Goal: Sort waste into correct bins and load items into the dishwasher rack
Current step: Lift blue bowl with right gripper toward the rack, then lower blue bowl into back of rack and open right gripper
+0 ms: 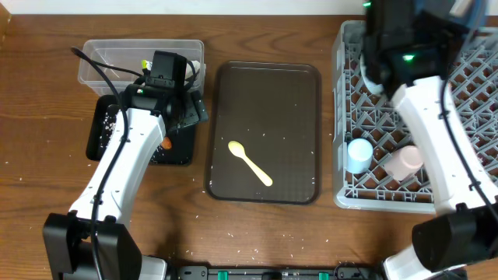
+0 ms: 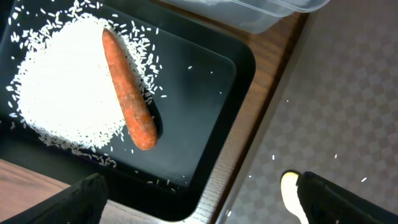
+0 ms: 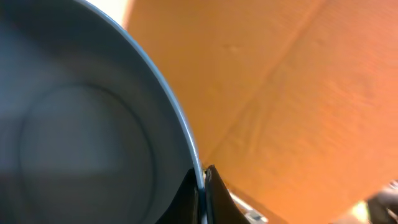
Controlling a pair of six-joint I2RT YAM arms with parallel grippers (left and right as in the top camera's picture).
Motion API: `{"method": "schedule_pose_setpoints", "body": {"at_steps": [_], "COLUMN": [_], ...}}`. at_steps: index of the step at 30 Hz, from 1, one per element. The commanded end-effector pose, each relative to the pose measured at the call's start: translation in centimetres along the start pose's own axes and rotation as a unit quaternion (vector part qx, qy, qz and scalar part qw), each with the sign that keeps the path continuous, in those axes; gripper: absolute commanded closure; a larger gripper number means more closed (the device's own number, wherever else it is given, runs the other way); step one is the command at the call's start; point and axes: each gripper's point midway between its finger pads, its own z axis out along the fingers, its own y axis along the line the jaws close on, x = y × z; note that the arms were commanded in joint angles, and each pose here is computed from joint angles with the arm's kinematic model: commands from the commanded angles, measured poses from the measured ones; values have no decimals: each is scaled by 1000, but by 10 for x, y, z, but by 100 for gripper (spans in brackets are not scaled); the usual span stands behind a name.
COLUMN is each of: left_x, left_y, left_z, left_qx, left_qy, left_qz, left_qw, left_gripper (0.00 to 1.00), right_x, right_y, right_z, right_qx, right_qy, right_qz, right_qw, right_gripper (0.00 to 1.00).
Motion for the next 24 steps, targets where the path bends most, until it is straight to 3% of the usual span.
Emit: {"method": "schedule_pose_setpoints", "body": {"at_steps": [1, 10, 17, 24], "left_x": [1, 1, 1, 1], "left_y": [5, 5, 5, 5], "left_z": [2, 2, 2, 2], "left_qx": [-8, -8, -8, -8], "left_qy": [1, 1, 1, 1], "left_qz": [-4, -4, -4, -4], "left_qw": [1000, 1000, 1000, 1000], "left_gripper": [0, 0, 1, 1], "right_x": [11, 60, 87, 75], "right_y": [-12, -12, 28, 29], "right_z": [35, 111, 141, 158], "right_qx": [56, 114, -15, -28], "right_qy": [17, 80, 129, 110], "right_qz": [-12, -91, -169, -198], "right_qw": [998, 986, 977, 974], "right_gripper": [99, 99, 99, 99]}}
